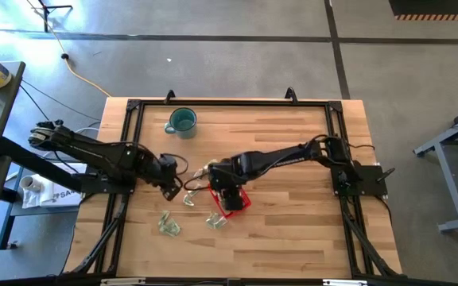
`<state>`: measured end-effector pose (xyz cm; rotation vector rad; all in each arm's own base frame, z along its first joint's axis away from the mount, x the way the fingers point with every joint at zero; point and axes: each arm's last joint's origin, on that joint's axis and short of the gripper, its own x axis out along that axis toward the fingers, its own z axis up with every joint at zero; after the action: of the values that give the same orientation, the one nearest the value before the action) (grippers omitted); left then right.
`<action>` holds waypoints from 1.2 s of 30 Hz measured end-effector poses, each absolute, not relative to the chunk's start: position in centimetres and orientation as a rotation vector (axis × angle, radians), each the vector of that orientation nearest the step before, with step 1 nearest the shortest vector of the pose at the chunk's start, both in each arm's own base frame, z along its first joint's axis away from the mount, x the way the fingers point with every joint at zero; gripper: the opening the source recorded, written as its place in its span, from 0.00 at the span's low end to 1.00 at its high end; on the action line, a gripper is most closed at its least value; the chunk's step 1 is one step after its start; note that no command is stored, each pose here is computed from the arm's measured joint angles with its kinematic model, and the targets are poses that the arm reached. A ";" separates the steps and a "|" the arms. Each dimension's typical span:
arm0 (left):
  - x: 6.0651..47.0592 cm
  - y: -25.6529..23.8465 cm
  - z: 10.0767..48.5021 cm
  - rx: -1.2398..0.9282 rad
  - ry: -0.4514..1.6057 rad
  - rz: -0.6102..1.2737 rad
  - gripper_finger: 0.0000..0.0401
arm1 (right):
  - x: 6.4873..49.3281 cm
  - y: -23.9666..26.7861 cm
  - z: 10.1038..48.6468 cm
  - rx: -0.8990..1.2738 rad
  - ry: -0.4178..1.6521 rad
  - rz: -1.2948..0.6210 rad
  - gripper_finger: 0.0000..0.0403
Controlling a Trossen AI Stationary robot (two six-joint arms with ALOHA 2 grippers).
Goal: Pick and place Stevia / Truvia into bins
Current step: Put the white stevia packet into the basket
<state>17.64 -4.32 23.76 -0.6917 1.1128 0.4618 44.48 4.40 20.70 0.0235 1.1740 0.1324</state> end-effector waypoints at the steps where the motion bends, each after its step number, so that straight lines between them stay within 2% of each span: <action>1: 17.5 -4.7 23.8 -0.689 1.123 0.444 0.42 | 44.4 4.6 20.7 0.013 1.180 0.090 0.39; 7: 16.2 -7.1 23.5 -0.718 1.195 0.442 0.42 | 43.3 6.3 20.4 -0.024 1.252 -0.097 0.62; 13: 14.7 -9.4 21.4 -0.919 1.258 0.563 0.42 | 41.4 9.2 20.1 -0.016 1.346 -0.245 0.75; 19: 14.9 -12.2 18.7 -1.041 1.237 0.658 0.42 | 39.5 11.4 20.1 -0.115 1.409 -0.357 0.77; 26: 15.9 -13.5 15.7 -1.041 1.290 0.821 0.42 | 38.5 11.5 20.2 -0.180 1.462 -0.426 0.77; 36: 17.1 -14.3 14.8 -1.078 1.229 0.775 0.42 | 38.4 11.4 20.4 -0.206 1.457 -0.445 0.77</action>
<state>17.09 -14.35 14.79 -1.0784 1.2290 0.7750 38.39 11.35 20.39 -0.2060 1.4567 -0.4452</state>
